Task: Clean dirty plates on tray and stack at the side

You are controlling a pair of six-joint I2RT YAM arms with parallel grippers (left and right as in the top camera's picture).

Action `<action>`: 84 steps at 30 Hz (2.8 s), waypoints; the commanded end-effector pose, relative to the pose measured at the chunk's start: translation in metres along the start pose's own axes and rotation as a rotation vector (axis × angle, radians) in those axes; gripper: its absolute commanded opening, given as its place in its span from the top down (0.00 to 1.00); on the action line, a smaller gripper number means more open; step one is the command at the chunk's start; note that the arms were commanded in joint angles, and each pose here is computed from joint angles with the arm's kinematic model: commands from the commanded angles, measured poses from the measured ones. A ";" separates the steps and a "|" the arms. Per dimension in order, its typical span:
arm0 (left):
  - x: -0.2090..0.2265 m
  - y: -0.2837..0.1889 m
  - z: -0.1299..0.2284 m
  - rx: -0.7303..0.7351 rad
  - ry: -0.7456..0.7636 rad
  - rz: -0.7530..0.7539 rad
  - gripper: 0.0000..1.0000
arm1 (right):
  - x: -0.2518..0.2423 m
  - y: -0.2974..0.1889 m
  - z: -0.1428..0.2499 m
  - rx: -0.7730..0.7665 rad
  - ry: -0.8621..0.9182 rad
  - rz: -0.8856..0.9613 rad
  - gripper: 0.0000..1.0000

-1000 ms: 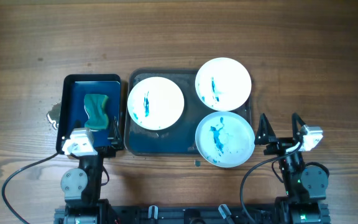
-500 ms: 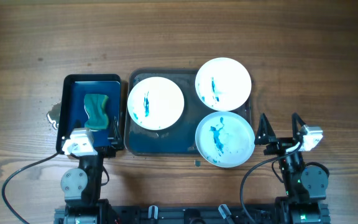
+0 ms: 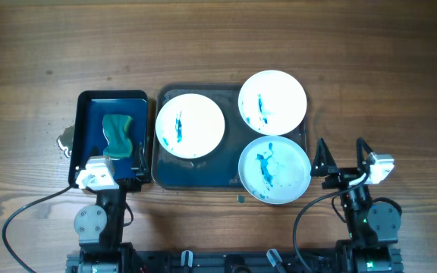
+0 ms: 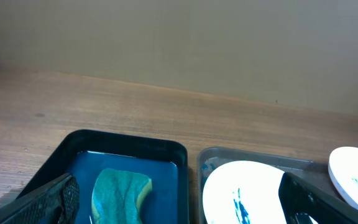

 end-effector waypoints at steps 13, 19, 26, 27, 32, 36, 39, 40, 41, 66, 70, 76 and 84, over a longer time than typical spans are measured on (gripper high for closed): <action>0.001 0.000 0.001 -0.001 -0.005 -0.003 0.00 | 0.001 0.000 -0.001 -0.002 -0.020 -0.004 0.00; -0.014 -0.012 -0.045 -0.047 -0.005 -0.001 0.00 | 0.013 -0.003 -0.043 0.000 -0.131 -0.059 0.00; -0.031 -0.003 -0.093 0.199 -0.009 -0.079 0.00 | 0.022 0.047 -0.102 0.257 -0.098 -0.101 0.00; -0.034 0.001 -0.101 0.224 -0.009 -0.087 0.00 | 0.022 0.054 -0.106 0.305 -0.094 -0.099 0.00; -0.047 0.021 -0.131 0.440 -0.018 -0.137 0.00 | 0.028 0.089 -0.120 0.590 -0.145 -0.170 0.01; -0.049 0.045 -0.132 0.629 -0.028 -0.191 0.00 | 0.029 0.111 -0.119 0.802 -0.131 -0.209 0.00; -0.046 0.061 -0.115 0.717 -0.039 -0.200 0.00 | 0.032 0.123 -0.111 0.831 0.001 -0.198 0.00; -0.043 0.067 -0.108 0.750 -0.041 -0.211 0.00 | 0.035 0.123 -0.107 0.854 0.063 -0.198 0.00; -0.040 0.071 -0.099 0.790 -0.044 -0.224 0.00 | 0.040 0.125 -0.106 0.856 0.100 -0.233 0.00; -0.006 0.100 -0.082 0.908 -0.097 -0.539 0.00 | 0.196 0.194 0.114 1.367 0.240 -0.175 0.70; 0.007 0.097 -0.086 0.893 -0.153 -0.593 0.00 | 0.205 0.193 0.132 1.387 0.221 -0.187 0.71; 0.025 0.087 -0.082 0.926 -0.200 -0.670 0.00 | 0.202 0.188 0.149 1.434 0.244 -0.119 0.84; 0.035 0.095 -0.058 1.030 -0.197 -0.712 0.00 | 0.202 0.188 0.154 1.444 0.254 -0.111 0.96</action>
Point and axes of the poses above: each gripper's point midway between its finger pads, its own y axis out along the fingers, its own x axis along the line the jaws close on, z = x × y, the point moved 5 cm from there along -y, back along the fingers, and after that the axes turned 10 degrees about -y, right-handed, at the moved point
